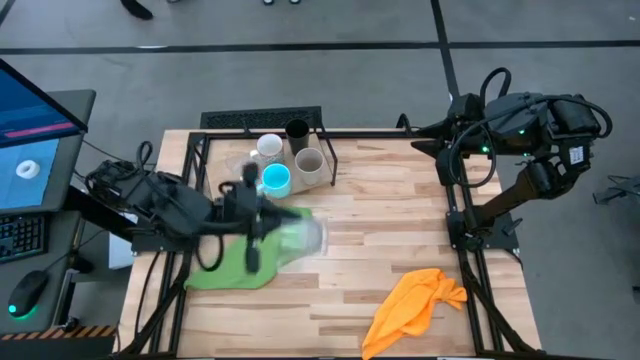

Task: Stack small to large cups/mugs on shelf
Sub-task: Put the transparent mug on the shelf

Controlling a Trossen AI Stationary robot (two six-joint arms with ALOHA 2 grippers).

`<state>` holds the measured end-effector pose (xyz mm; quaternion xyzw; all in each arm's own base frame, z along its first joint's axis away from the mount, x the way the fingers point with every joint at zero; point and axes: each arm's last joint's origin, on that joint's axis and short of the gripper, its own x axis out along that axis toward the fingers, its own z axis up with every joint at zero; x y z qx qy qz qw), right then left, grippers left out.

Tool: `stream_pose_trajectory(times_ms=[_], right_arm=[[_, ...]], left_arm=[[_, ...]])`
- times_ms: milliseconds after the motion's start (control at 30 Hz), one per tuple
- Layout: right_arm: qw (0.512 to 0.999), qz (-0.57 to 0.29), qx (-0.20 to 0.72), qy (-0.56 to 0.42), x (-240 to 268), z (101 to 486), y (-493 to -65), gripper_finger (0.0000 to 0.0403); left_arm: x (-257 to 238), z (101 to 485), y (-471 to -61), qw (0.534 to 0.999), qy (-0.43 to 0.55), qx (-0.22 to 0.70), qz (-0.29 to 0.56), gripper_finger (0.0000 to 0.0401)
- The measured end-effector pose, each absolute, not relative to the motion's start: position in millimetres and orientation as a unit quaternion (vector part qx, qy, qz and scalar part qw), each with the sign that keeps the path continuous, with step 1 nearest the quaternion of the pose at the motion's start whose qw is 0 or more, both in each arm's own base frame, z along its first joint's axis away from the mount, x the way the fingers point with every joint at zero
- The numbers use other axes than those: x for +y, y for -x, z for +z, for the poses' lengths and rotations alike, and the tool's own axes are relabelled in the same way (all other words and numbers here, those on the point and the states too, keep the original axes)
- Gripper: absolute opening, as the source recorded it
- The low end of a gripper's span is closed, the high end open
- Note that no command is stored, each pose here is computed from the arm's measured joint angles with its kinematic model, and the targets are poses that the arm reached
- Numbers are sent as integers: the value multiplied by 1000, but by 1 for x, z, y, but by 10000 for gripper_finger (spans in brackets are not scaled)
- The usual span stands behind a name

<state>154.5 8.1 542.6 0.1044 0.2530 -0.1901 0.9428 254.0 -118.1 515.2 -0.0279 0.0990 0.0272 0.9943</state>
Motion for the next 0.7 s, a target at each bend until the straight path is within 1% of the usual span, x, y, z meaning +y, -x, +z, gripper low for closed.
stream_pose_trajectory(times_ms=[100, 200, 267, 333, 467, 700], right_arm=[[943, -190, 253, -105, 8, 543, -155, 175], [943, -190, 253, -105, 8, 543, -155, 175], [943, -191, 253, -106, 8, 543, -155, 175], [943, -191, 253, -106, 8, 543, -155, 175], [943, -191, 252, -106, 8, 543, -155, 175], [943, -191, 252, -106, 8, 543, -155, 175]], left_arm=[[-108, 509, -252, 979, 31, 105, 173, 0], [-100, 508, -248, 946, 39, 73, 312, 0], [-97, 509, -245, 922, 39, 46, 382, 0], [-95, 510, -243, 900, 32, 26, 433, 0], [-92, 512, -238, 858, -8, 8, 514, 0], [-80, 513, -243, 843, -37, 25, 537, 0]])
